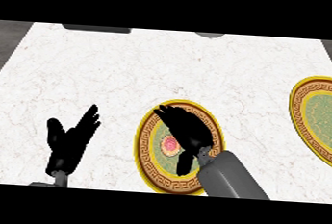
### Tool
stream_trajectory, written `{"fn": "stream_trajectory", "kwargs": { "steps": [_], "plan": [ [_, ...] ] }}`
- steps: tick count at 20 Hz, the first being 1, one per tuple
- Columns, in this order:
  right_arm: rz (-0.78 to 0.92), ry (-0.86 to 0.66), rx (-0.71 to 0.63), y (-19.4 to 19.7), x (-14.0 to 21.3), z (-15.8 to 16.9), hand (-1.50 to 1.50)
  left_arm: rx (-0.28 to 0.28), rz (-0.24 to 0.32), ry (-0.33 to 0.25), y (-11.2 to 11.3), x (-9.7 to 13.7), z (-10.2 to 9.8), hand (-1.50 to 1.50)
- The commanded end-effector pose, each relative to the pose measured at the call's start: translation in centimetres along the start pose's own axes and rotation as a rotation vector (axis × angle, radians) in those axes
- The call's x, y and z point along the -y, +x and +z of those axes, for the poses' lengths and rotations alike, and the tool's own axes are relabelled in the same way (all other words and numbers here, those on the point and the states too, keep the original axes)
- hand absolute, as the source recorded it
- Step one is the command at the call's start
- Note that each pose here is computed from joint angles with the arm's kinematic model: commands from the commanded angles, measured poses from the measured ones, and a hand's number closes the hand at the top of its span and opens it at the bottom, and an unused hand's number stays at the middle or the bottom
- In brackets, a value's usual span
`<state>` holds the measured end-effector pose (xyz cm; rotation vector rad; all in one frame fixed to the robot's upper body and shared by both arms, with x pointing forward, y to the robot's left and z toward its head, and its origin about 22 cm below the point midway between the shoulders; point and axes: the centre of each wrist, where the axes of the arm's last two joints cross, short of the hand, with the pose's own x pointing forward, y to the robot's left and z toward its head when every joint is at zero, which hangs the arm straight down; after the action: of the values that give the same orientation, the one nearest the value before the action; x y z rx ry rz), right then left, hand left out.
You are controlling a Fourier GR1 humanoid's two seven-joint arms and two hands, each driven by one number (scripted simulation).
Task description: Pick the cupcake from the plate and place it in the plate
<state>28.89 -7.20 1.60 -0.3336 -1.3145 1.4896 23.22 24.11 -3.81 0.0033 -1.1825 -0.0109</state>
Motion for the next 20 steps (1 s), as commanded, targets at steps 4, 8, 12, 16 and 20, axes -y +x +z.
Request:
{"fn": "stream_trajectory", "kwargs": {
  "steps": [4, 8, 12, 16, 20],
  "plan": [
    [0.133, 0.051, 0.060, 1.7, -1.3, -0.1, 1.50, -0.004, 0.009, 0.010, -0.7, 0.0, -0.2, 0.00],
    [0.157, 0.007, 0.050, 1.2, -0.2, -1.5, 1.50, 0.005, -0.014, 0.008, -0.4, -0.5, 0.6, 0.00],
    [0.131, -0.050, 0.008, 0.6, -2.4, 1.7, 1.50, -0.007, 0.012, 0.008, 0.4, -0.5, -1.3, 0.00],
    [0.062, -0.115, -0.222, -4.7, -5.9, 8.4, 1.50, -0.005, 0.016, 0.073, 0.1, -1.8, 0.5, 0.00],
    [-0.018, -0.353, -0.229, -4.5, -6.1, 14.1, 1.50, -0.010, 0.024, 0.052, -0.4, -1.6, 1.2, 0.00]
  ]
}}
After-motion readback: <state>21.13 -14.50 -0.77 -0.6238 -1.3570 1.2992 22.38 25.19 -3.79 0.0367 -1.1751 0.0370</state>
